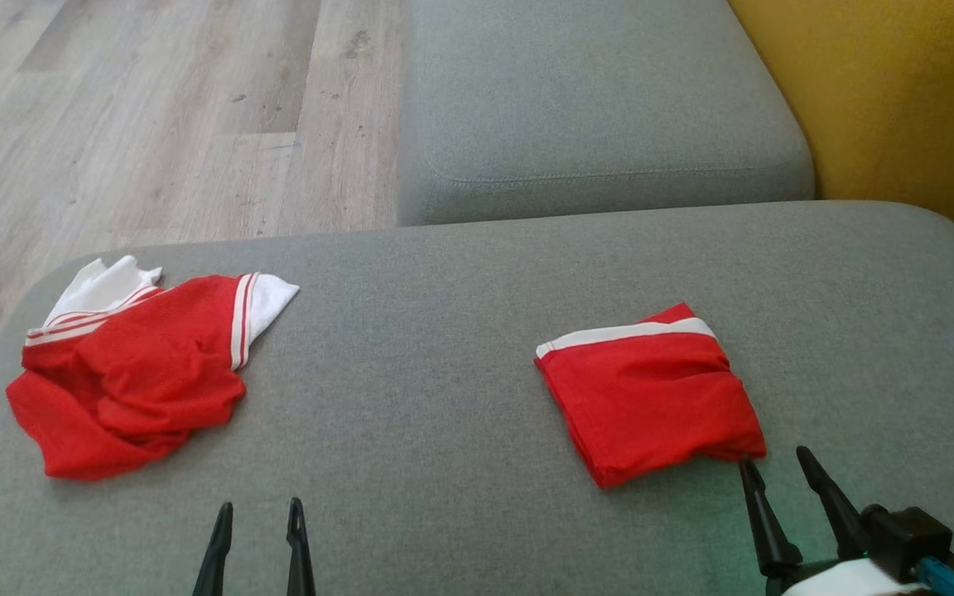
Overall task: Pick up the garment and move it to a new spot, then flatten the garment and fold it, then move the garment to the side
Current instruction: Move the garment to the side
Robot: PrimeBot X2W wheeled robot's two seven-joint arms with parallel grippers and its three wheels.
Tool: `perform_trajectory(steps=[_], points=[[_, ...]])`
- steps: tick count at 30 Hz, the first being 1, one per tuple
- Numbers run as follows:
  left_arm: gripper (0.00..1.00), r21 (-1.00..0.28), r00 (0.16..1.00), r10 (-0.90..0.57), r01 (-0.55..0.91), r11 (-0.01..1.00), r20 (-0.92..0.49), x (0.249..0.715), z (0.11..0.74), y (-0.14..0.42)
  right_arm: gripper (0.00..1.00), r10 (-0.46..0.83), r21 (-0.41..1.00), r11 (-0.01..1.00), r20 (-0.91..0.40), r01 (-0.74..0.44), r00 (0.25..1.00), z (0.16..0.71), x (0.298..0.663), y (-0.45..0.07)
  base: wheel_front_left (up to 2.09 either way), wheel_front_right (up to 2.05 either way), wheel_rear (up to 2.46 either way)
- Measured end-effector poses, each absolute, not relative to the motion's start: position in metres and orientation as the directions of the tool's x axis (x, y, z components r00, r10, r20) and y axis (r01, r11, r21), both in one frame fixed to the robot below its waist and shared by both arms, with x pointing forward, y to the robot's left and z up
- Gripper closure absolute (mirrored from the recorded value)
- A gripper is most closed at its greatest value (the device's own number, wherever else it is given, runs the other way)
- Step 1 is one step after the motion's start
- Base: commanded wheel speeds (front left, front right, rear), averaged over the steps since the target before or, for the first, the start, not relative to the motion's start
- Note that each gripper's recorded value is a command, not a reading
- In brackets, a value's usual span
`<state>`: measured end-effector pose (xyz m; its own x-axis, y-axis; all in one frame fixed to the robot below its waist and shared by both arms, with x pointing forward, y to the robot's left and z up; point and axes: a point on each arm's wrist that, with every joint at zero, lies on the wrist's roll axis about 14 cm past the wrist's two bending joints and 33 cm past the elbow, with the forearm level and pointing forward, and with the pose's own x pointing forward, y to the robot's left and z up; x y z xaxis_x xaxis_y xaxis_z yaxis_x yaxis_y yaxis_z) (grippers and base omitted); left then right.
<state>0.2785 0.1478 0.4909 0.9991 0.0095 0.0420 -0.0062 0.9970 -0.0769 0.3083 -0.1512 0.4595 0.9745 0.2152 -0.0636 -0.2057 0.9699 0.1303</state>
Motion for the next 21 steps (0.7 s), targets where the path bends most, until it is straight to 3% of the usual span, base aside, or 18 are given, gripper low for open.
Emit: perform_trajectory(steps=[21], points=[[0.00, -0.067, 1.000, -0.018, 0.018, 0.998, 0.002, 0.286, 0.482, 0.140, 0.00, 0.248, 0.128, 0.965, -0.141, -0.230, 0.959, 0.439, 0.321, -0.147, 0.00, 0.00, 0.00]])
